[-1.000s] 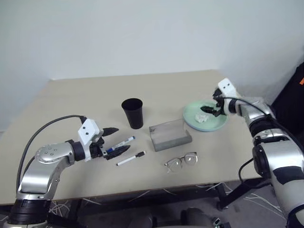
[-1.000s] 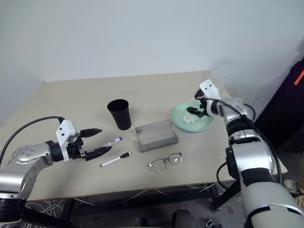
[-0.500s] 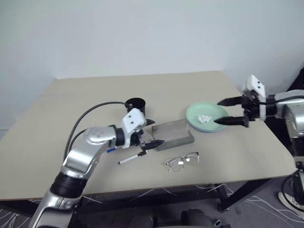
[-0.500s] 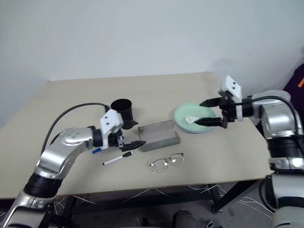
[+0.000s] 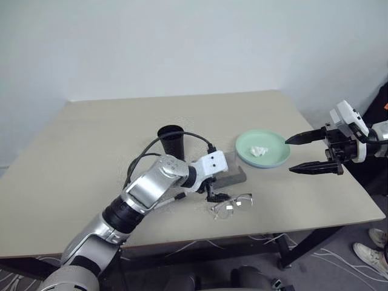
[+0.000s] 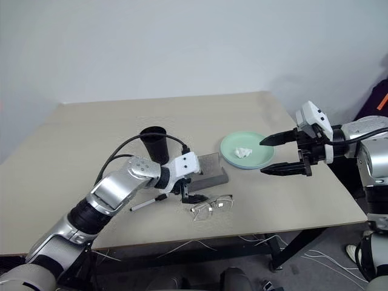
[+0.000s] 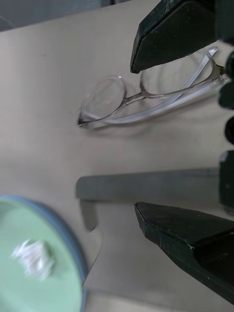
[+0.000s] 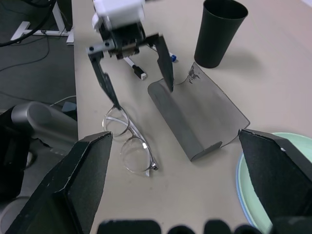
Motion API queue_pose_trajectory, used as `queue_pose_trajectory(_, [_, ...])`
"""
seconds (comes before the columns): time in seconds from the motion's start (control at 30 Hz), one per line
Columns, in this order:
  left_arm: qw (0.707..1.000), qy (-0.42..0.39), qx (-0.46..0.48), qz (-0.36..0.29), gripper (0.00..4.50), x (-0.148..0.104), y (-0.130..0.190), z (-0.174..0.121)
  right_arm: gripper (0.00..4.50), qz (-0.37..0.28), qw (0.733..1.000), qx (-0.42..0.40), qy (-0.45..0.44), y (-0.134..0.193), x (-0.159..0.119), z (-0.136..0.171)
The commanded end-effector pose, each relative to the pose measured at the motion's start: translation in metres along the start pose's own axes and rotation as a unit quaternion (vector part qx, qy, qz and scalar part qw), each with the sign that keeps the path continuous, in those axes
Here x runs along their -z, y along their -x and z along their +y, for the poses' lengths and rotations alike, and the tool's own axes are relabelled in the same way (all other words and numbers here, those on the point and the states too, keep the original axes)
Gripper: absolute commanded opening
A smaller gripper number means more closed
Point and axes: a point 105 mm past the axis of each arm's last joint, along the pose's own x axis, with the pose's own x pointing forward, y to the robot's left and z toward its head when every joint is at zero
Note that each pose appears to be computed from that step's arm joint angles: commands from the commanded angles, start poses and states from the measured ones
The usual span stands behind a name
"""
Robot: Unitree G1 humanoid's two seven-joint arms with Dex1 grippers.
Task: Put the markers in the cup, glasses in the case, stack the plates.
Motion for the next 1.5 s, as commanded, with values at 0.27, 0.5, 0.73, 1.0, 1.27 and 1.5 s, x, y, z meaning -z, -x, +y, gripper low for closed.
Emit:
queue_pose_trajectory(0.27, [0.998,-0.041,0.010,0.053,4.50,-0.019,-0.023,-0.002,4.46,-0.023,1.000,0.005,0.015,-0.008,-0.004,0.003])
queue_pose_trajectory(0.5, [0.995,-0.048,0.014,0.087,4.50,-0.023,-0.032,-0.002,4.46,-0.022,1.000,0.008,0.009,-0.010,0.000,0.004])
queue_pose_trajectory(0.73, [0.992,-0.060,0.024,0.104,3.91,-0.025,-0.039,-0.005,4.50,-0.024,1.000,0.010,0.008,-0.013,0.001,0.003])
queue_pose_trajectory(1.0, [0.989,-0.076,0.036,0.125,1.04,-0.018,-0.042,-0.011,4.50,-0.024,1.000,0.014,0.006,-0.015,0.001,0.003])
queue_pose_trajectory(1.27, [0.987,-0.080,0.042,0.132,0.72,-0.017,-0.042,-0.012,4.50,-0.023,1.000,0.020,0.004,-0.016,0.000,0.002])
queue_pose_trajectory(1.5, [0.987,-0.087,0.051,0.125,0.72,-0.020,-0.040,-0.012,4.50,-0.021,1.000,0.022,0.003,-0.019,0.000,0.000])
